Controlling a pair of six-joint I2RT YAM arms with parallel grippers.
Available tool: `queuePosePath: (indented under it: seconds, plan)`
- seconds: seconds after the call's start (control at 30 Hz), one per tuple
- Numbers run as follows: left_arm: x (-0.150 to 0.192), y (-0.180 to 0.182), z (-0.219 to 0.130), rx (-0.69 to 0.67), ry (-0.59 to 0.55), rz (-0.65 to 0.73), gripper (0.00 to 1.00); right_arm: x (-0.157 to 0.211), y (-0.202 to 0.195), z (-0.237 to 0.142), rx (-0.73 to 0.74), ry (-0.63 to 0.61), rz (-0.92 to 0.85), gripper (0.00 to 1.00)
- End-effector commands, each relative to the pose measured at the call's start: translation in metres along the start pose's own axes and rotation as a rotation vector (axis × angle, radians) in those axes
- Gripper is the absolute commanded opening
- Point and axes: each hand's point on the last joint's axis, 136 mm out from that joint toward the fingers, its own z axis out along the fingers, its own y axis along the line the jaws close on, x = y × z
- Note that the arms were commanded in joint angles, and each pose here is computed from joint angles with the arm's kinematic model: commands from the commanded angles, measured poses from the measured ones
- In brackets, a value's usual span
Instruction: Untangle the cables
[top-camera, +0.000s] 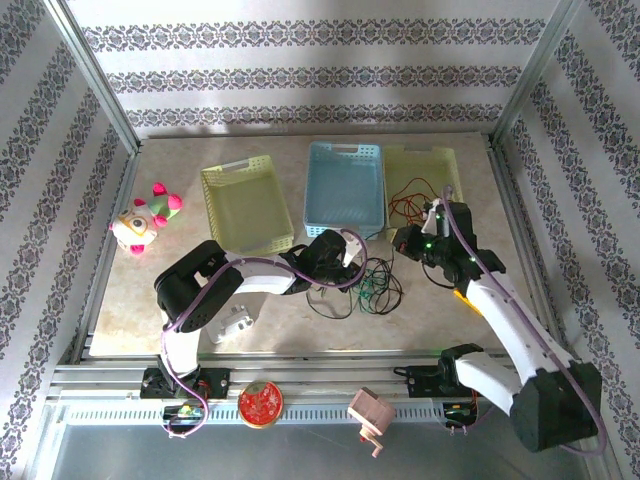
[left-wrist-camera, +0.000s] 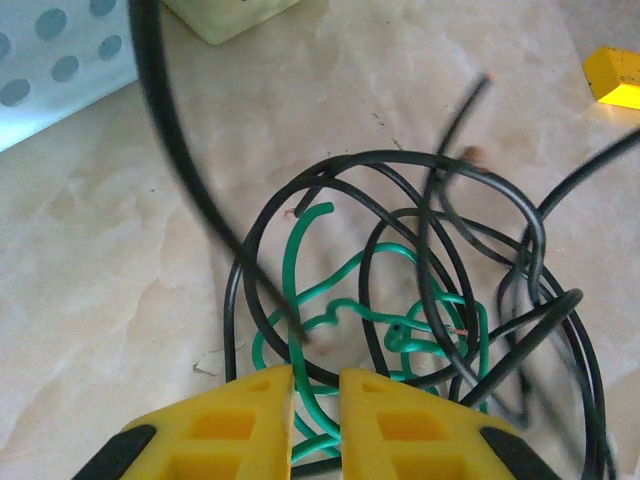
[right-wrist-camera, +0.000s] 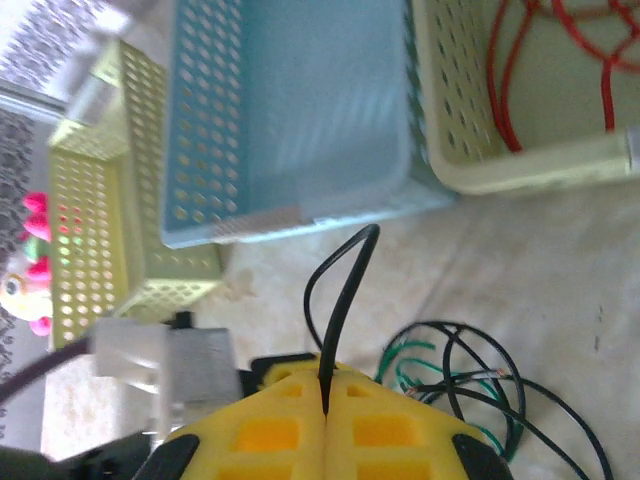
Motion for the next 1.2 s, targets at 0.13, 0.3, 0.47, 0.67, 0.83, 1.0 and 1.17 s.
queuePosePath:
  seconds: [0.13,0.3,0.47,0.67,0.83,1.0,1.17]
  plan:
    - [0.008,-0.004,0.007,0.004,0.027,0.008,0.16,-0.055,0.048,-0.049,-0.126,-0.293,-0.019,0.00]
    - [0.007,-0.004,0.006,-0.001,0.023,0.008,0.15,-0.083,0.080,-0.088,-0.182,-0.429,-0.077,0.00]
    - [0.008,-0.003,0.006,-0.003,0.022,0.009,0.14,-0.111,0.108,-0.130,-0.210,-0.569,-0.146,0.00]
    - [0.008,-0.003,0.005,-0.004,0.020,0.009,0.12,-0.132,0.129,-0.156,-0.229,-0.668,-0.200,0.00]
    - [0.006,-0.001,0.002,-0.019,0.004,0.010,0.12,-0.144,0.135,-0.142,-0.248,-0.675,-0.195,0.00]
    - [-0.003,0.002,-0.011,-0.048,-0.054,0.013,0.11,-0.155,0.133,-0.089,-0.263,-0.585,-0.162,0.00]
    - [-0.014,0.003,-0.032,-0.081,-0.114,0.011,0.12,-0.158,0.120,-0.012,-0.270,-0.446,-0.086,0.00]
